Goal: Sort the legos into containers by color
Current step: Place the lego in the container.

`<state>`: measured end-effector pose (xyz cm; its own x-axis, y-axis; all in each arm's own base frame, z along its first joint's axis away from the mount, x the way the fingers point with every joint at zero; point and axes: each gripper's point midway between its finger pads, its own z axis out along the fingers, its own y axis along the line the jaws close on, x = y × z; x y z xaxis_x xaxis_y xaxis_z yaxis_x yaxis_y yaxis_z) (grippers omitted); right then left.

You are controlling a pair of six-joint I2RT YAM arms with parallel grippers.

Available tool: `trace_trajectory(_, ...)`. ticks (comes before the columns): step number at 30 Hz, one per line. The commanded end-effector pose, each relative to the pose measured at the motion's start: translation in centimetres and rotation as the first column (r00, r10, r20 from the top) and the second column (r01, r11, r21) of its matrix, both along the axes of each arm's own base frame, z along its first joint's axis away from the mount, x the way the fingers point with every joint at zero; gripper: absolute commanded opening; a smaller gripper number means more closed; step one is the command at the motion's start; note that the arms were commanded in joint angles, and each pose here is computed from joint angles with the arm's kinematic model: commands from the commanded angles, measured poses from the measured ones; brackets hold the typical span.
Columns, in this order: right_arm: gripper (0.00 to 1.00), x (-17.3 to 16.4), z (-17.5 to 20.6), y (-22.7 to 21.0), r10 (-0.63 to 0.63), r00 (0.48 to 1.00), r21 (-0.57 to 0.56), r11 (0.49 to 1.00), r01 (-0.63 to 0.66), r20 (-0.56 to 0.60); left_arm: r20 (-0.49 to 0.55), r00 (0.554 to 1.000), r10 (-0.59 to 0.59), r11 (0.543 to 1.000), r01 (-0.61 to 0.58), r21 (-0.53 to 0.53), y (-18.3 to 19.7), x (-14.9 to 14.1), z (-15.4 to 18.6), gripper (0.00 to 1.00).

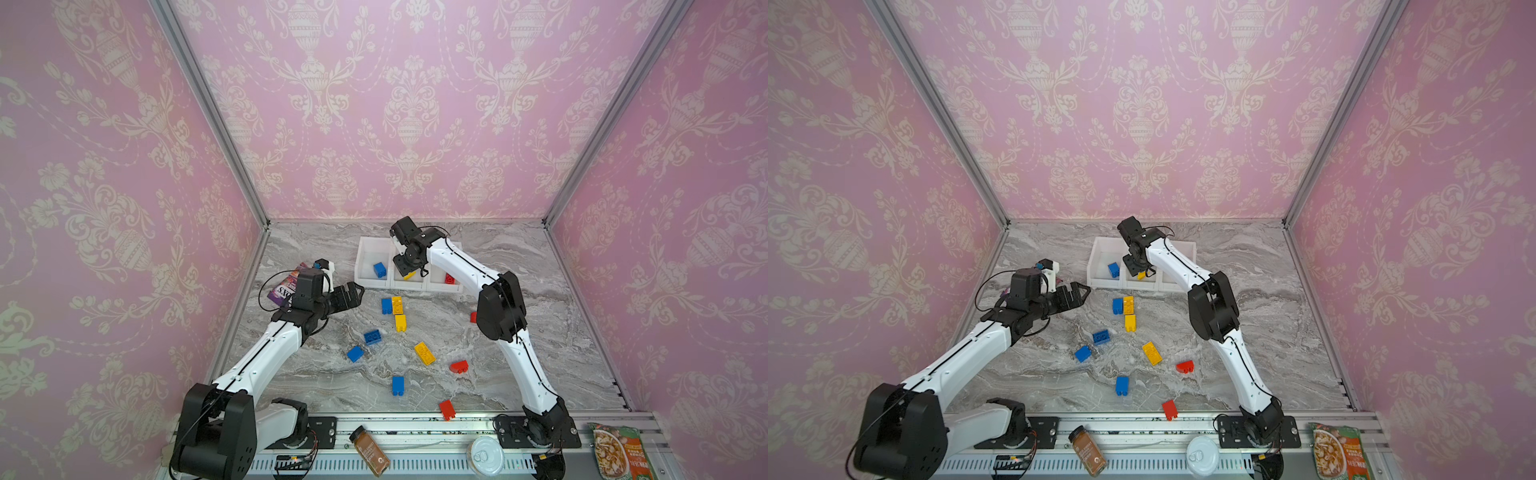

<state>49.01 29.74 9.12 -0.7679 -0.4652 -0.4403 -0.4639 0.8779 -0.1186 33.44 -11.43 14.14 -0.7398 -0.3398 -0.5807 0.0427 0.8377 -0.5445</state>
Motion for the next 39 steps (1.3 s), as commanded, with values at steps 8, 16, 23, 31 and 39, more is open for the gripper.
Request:
trace_trajectory(8, 0.68, -0.7, 1.1, -0.2, -0.012, 1.0, 0.024, 1.0, 0.012, 0.005, -0.018, 1.0, -0.012, 1.0, 0.013, 0.015, 0.2, -0.2, -0.6, 0.99)
trace_trajectory(16, 0.82, -2.4, 3.9, -1.0, -0.015, 0.999, 0.054, 0.998, 0.013, 0.045, -0.03, 0.999, -0.013, 1.0, 0.013, 0.002, 0.0, 0.2, -1.2, 0.99)
trace_trajectory(23, 0.94, -4.9, 6.9, -1.8, -0.048, 0.997, 0.14, 0.989, 0.04, 0.053, -0.026, 1.0, -0.005, 1.0, 0.005, 0.016, 0.3, 0.0, -1.0, 0.99)
trace_trajectory(31, 0.98, -9.9, 8.4, -3.5, -0.081, 0.997, 0.23, 0.97, 0.082, -0.014, -0.037, 0.999, -0.001, 1.0, 0.001, 0.016, 0.3, -0.2, -1.2, 0.99)
trace_trajectory(39, 1.0, -16.7, 7.2, -5.7, -0.084, 0.992, 0.258, 0.96, 0.106, -0.097, -0.041, 0.999, 0.001, 1.0, -0.001, 0.006, 0.2, 0.0, -1.6, 0.99)
